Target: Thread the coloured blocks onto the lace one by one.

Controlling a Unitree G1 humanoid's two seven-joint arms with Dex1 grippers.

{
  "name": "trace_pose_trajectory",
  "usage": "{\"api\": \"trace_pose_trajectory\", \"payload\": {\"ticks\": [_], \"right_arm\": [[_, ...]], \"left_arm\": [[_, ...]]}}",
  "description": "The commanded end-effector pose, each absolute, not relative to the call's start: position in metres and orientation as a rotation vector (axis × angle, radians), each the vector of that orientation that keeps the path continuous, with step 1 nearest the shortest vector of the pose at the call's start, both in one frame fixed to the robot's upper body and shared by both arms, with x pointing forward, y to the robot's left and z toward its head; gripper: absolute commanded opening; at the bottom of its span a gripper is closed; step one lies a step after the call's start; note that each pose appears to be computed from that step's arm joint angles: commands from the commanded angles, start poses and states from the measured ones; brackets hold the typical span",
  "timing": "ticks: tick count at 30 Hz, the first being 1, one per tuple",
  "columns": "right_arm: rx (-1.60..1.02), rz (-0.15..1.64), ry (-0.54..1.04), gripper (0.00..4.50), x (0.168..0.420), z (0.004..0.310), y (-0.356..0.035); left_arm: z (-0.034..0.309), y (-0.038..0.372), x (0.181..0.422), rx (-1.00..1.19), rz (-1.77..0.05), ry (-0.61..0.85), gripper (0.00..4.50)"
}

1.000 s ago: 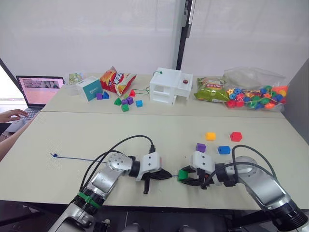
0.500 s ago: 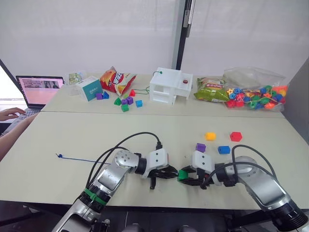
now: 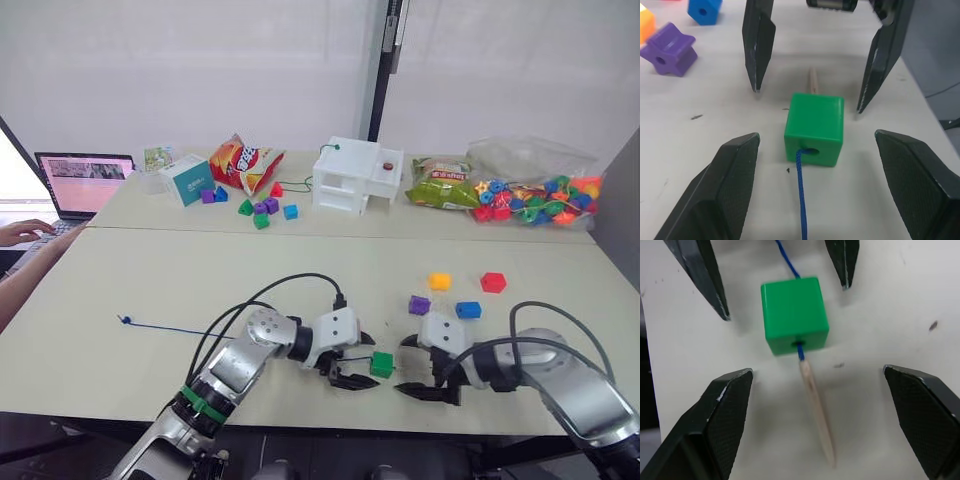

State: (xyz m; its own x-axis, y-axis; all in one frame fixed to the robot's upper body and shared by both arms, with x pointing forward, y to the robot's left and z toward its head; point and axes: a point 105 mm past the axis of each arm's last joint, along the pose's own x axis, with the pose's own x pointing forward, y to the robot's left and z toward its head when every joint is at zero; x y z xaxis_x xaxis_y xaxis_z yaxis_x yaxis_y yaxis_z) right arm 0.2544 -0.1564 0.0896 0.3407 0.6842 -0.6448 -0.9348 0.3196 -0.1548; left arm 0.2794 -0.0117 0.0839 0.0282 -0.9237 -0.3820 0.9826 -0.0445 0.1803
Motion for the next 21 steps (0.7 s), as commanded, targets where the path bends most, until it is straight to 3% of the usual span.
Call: {"api": "trace_pose_trajectory", "payload": {"ticks": [1,3,11,13,21], "right_arm": [[-0.594,1.116,0.501,4.47,0.2567,0.0906,-0.1624],[-0.594,1.116,0.499,4.47,0.2575,0.0889,-0.1631],[-0.596,1.109,0.498,4.50,0.2607,0.0849,-0.1681],[-0.599,1.108,0.499,4.50,0.2609,0.0842,-0.1695],[-0.621,1.130,0.483,1.96,0.2587,0.0840,-0.1691]], "left_arm": [[0.0884,-0.0249,0.2811,0.475,-1.566,0.119,3.89],[0.0865,-0.0257,0.2821,0.477,-1.571,0.124,3.89],[0.0885,-0.0232,0.2774,0.463,-1.621,0.118,1.37],[0.0883,-0.0218,0.2769,0.462,-1.624,0.121,1.20],[0.0877,-0.0218,0.2778,0.460,-1.624,0.127,1.20]]}}
